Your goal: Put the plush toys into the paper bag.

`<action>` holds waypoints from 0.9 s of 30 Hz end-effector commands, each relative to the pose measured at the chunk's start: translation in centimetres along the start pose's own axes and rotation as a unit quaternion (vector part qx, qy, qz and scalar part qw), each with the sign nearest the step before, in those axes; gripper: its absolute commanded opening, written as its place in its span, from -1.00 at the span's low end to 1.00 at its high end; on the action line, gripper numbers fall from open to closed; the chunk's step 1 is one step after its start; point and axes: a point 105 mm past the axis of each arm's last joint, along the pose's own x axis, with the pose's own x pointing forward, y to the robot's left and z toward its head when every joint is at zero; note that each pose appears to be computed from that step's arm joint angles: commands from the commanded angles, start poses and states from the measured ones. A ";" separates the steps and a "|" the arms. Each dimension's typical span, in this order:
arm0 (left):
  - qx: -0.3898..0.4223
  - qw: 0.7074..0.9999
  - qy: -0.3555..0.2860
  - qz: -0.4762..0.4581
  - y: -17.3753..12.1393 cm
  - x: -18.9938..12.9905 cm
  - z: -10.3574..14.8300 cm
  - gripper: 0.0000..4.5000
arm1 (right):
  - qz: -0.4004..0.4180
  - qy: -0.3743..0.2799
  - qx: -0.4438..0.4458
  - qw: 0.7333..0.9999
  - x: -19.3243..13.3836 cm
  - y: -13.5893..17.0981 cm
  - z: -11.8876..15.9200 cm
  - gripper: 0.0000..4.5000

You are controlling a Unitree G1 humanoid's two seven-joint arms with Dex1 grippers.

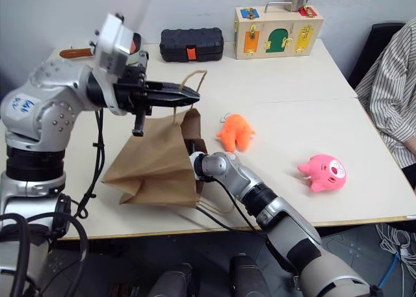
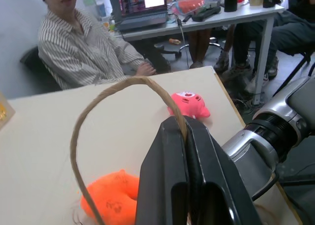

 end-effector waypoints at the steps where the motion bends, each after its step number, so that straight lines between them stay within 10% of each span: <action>1: 0.063 0.997 0.030 -0.021 -0.3 -0.3 1.0 -1.00 | -0.036 0.128 0.035 0.990 -1.7 -0.5 -6.3 -0.99; 27: 0.144 0.989 0.022 0.022 1.7 -0.6 3.5 -1.00 | -0.063 0.172 0.055 0.982 -2.4 -0.6 -8.6 -0.99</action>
